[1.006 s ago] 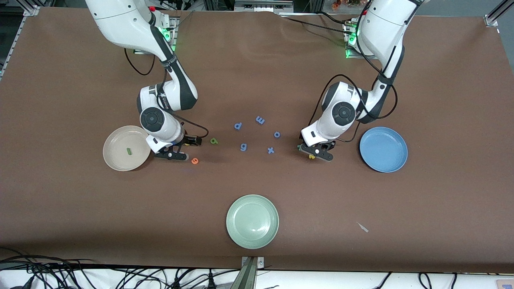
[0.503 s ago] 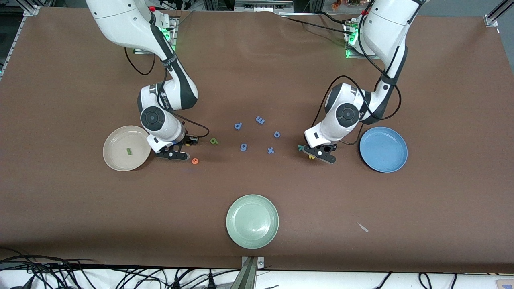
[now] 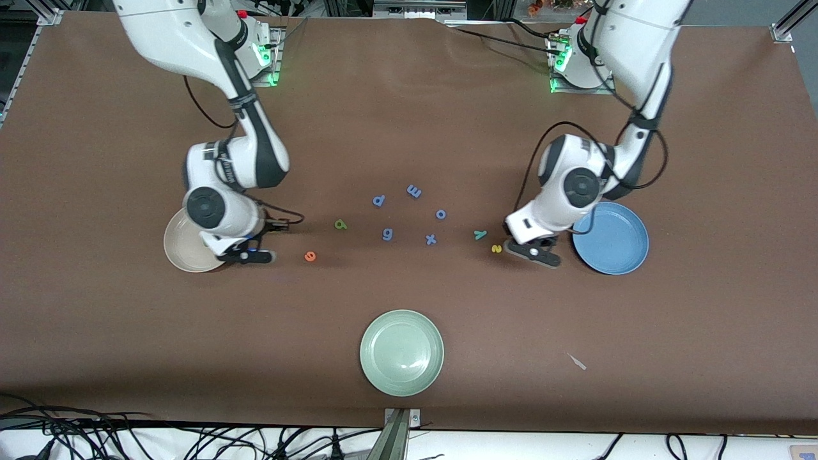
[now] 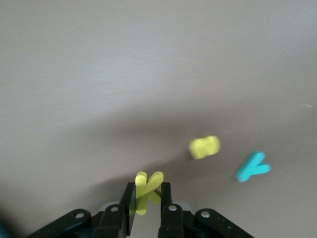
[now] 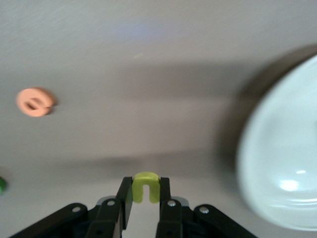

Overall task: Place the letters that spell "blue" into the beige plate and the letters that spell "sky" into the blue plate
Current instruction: 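Release the k over the blue plate and the n over the white plate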

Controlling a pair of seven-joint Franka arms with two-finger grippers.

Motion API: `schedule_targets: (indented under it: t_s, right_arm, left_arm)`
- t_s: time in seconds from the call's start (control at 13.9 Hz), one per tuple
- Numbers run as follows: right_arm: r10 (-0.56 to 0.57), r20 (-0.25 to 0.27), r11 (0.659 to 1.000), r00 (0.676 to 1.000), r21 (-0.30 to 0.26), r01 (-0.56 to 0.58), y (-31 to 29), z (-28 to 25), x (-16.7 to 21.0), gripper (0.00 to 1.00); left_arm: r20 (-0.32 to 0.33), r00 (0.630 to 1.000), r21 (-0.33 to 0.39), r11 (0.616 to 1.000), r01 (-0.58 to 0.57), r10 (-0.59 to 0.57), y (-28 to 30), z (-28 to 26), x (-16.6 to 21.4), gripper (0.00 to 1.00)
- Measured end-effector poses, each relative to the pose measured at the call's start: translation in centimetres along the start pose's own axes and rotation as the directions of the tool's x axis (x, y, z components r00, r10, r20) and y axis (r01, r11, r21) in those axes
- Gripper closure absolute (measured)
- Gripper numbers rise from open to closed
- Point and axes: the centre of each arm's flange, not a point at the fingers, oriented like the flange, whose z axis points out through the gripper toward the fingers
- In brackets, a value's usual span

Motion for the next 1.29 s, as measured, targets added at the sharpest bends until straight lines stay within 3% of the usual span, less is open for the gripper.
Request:
schedule_targets:
  t_s: [0.22, 0.43, 0.5, 0.65, 0.93, 1.01, 1.15, 1.29]
  right_arm:
    - [-0.07, 0.003, 0.998, 0.998, -0.012, 0.07, 6.9, -0.6, 1.2, 0.74]
    - [-0.084, 0.014, 0.996, 0.996, 0.001, 0.084, 12.3, 0.0, 1.7, 0.74]
    - [-0.08, 0.016, 0.997, 0.997, 0.003, 0.08, 13.1, 0.2, 1.8, 0.7]
    - [-0.087, 0.014, 0.996, 0.996, 0.004, 0.087, 12.5, 0.2, 1.8, 0.51]
    - [-0.057, -0.022, 0.998, 0.998, 0.032, 0.058, 4.6, -1.4, 2.3, 0.07]
    - [-0.03, -0.03, 0.999, 0.999, 0.044, 0.031, 1.7, -1.8, 2.1, 0.0]
    - [-0.006, -0.043, 0.998, 0.999, 0.061, 0.009, -3.0, -2.4, 1.8, 0.0]
    - [0.009, -0.062, 0.997, 0.998, 0.077, -0.004, -5.8, -1.9, 2.0, 0.0]
  left_arm:
    - [0.014, 0.999, -0.012, 0.999, -0.034, 0.035, -7.6, -3.1, -2.6, 0.76]
    - [0.054, 0.995, -0.017, 0.996, -0.088, 0.089, -15.0, -2.1, -6.6, 0.76]
    - [0.066, 0.993, -0.019, 0.996, -0.092, 0.093, -16.1, -1.7, -7.4, 0.75]
    - [0.078, 0.992, -0.022, 0.995, -0.098, 0.099, -16.2, -1.1, -8.0, 0.74]
    - [0.061, 0.991, -0.013, 0.993, -0.121, 0.121, -15.1, -1.4, -7.2, 0.4]
    - [0.055, 0.99, -0.011, 0.991, -0.132, 0.132, -14.5, -1.6, -6.9, 0.29]
    - [0.043, 0.985, -0.006, 0.986, -0.169, 0.169, -12.4, -1.9, -5.8, 0.09]
    - [0.008, 0.988, -0.007, 0.988, -0.154, 0.155, -7.3, -1.8, -3.6, 0.04]
